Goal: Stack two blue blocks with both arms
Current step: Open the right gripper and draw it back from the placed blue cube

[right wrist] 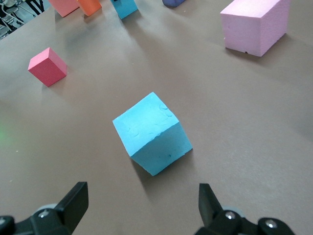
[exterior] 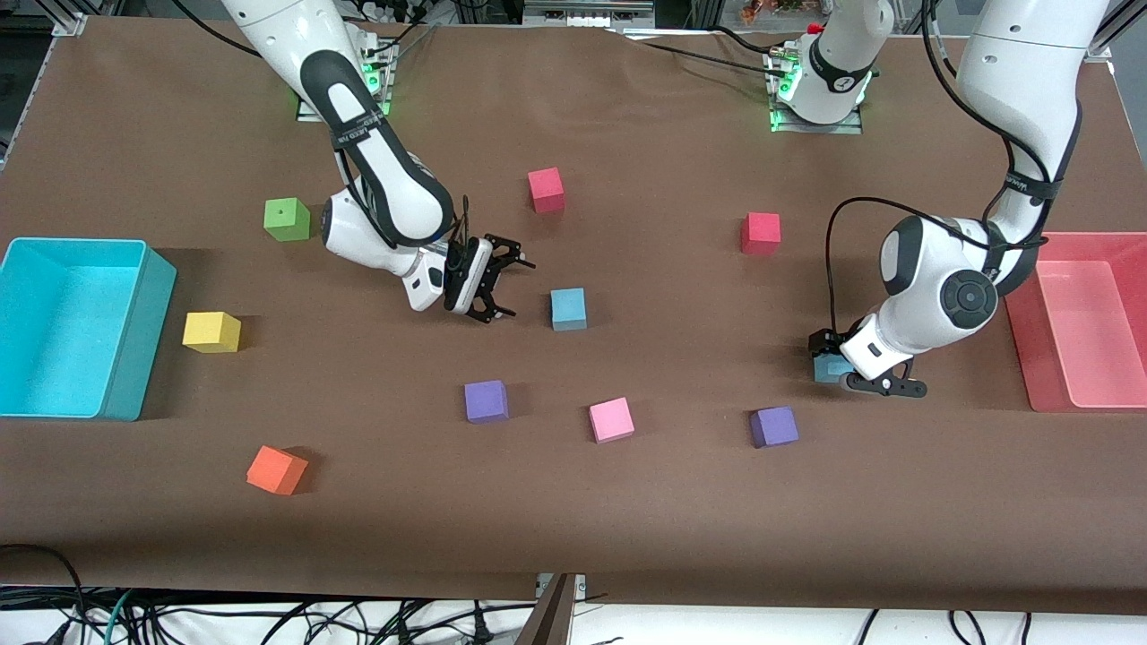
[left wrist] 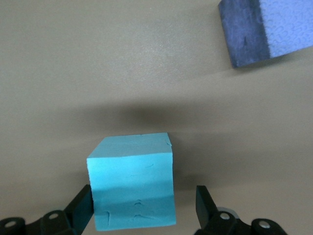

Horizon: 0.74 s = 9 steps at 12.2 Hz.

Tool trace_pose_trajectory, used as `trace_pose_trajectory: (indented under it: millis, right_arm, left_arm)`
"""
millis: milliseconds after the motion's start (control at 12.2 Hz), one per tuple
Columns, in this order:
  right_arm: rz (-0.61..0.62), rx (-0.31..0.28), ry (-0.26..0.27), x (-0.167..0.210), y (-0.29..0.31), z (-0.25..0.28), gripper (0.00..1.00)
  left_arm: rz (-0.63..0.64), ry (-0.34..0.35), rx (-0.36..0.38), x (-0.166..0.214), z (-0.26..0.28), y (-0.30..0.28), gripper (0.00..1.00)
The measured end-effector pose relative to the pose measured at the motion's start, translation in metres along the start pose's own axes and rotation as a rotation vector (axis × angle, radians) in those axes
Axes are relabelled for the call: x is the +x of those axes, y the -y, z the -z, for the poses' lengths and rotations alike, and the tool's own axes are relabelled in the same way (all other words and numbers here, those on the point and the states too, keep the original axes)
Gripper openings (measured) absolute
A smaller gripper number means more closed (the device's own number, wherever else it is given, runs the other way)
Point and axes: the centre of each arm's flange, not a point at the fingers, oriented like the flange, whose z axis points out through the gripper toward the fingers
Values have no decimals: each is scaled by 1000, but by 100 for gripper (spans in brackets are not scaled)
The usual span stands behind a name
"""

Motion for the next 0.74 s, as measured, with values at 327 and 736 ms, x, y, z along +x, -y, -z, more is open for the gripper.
trace_pose_trajectory:
  millis: [327,736]
  right_arm:
    - [37,-25,23,-6,4,-12,100]
    - [53,-41,-34,-11,8,-30,100]
  left_arm:
    - [10,-10,4,1,-6,7,89]
    - [10,-16,4,2,-8,8,59]
